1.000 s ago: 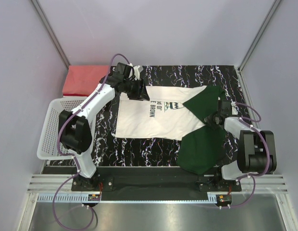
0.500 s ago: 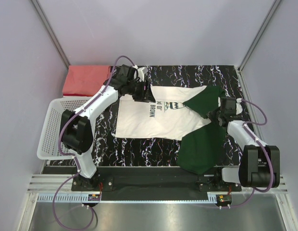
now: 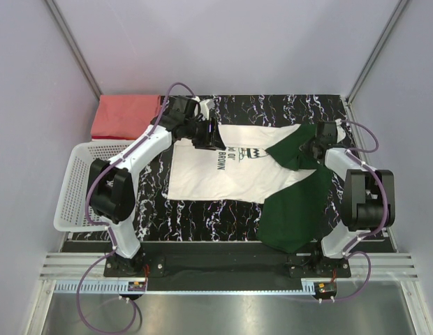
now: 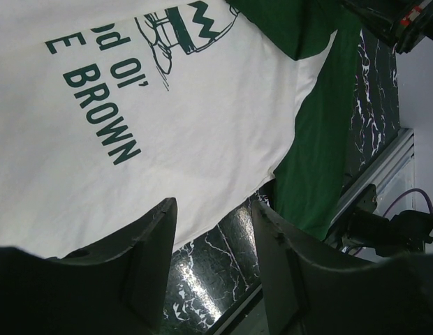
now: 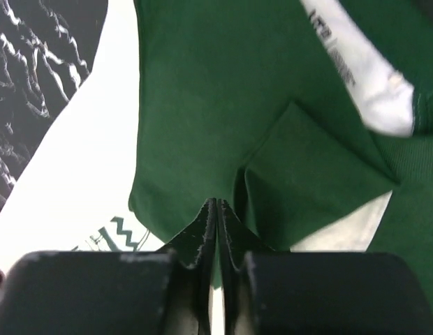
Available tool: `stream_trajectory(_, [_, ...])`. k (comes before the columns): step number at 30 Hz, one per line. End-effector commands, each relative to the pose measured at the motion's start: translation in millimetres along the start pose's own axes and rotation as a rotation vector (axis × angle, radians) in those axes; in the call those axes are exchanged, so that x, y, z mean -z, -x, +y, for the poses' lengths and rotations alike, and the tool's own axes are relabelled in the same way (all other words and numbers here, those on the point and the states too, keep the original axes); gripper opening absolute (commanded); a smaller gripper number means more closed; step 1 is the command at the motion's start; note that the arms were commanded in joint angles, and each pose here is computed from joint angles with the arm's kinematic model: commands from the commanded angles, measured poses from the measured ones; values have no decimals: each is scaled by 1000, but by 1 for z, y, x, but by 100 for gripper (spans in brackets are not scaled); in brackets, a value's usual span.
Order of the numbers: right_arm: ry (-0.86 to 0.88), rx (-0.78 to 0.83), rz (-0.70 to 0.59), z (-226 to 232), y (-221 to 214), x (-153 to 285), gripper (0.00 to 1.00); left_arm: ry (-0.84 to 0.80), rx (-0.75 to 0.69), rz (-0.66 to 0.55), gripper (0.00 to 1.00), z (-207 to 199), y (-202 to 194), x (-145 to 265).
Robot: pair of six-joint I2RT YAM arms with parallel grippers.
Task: Fold and stack the t-shirts
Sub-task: Fold the tshirt
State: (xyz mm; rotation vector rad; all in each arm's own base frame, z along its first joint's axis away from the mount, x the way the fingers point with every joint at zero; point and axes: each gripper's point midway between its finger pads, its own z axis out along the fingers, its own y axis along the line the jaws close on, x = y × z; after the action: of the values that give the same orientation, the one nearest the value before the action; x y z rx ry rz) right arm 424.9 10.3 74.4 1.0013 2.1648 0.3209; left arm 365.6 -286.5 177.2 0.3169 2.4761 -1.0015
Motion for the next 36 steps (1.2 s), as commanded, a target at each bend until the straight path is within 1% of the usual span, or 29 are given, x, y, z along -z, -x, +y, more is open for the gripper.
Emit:
stream_trajectory(1, [-36, 49, -85, 1, 31, -10, 4, -38, -37, -30, 52, -9, 7, 5])
stream_trajectory(2, [-38, 51, -84, 1, 34, -12, 0, -41, -36, -30, 52, -10, 8, 5])
stream_trajectory(4, [-18, 63, -59, 9, 39, -18, 0, -41, -35, -26, 52, -9, 7, 5])
stream_trajectory(6, [-20, 85, -1, 12, 33, -10, 2, -42, -39, -24, 52, -9, 6, 5])
stream_trajectory(7, [-7, 92, 15, 16, 32, -4, 12, -29, -40, -25, 52, -7, 5, 5])
stream_trajectory(8, [-8, 98, 51, 13, 24, 3, 17, -27, -40, -27, 52, -6, 6, 5])
stream_trajectory(9, [34, 114, 43, 21, 26, 18, 22, -31, -43, -29, 52, -8, 7, 6])
stream_trajectory(10, [33, 127, 88, 8, 7, 21, 32, -37, -39, -29, 52, -8, 8, 7])
stream_trajectory(11, [78, 160, 67, 12, 8, 32, 35, -43, -39, -32, 53, -10, 10, 8])
stream_trajectory(12, [74, 180, 110, -2, -10, 32, 37, -47, -41, -31, 53, -11, 10, 8])
stream_trajectory(13, [92, 193, 125, -5, -18, 35, 38, -50, -40, -30, 53, -11, 10, 8])
stream_trajectory(14, [149, 221, 110, 1, -19, 40, 41, -51, -38, -30, 53, -11, 10, 8])
stream_trajectory(15, [134, 226, 131, -13, -32, 38, 42, -51, -36, -26, 53, -10, 9, 6])
stream_trajectory(16, [145, 235, 135, -15, -37, 39, 44, -54, -33, -21, 53, -10, 8, 6])
stream_trajectory(17, [161, 244, 125, -15, -37, 38, 49, -58, -30, -17, 53, -10, 7, 6])
stream_trajectory(20, [191, 246, 142, -16, -47, 33, 59, -73, -24, -9, 53, -13, 6, 5])
stream_trajectory(25, [267, 297, 174, -5, -52, 22, 63, -73, -31, -17, 53, -14, 7, 8])
stream_trajectory(27, [254, 318, 202, -10, -58, 13, 65, -74, -34, -19, 53, -15, 6, 9])
stream_trajectory(28, [292, 320, 193, -3, -56, 12, 65, -73, -34, -17, 53, -14, 6, 9])
stream_trajectory(30, [314, 324, 205, -1, -59, 10, 68, -71, -35, -22, 53, -15, 7, 10])
stream_trajectory(33, [294, 318, 198, -3, -57, 9, 68, -72, -35, -20, 53, -15, 7, 10])
stream_trajectory(36, [256, 319, 158, -6, -49, 11, 68, -76, -34, -16, 53, -15, 5, 9])
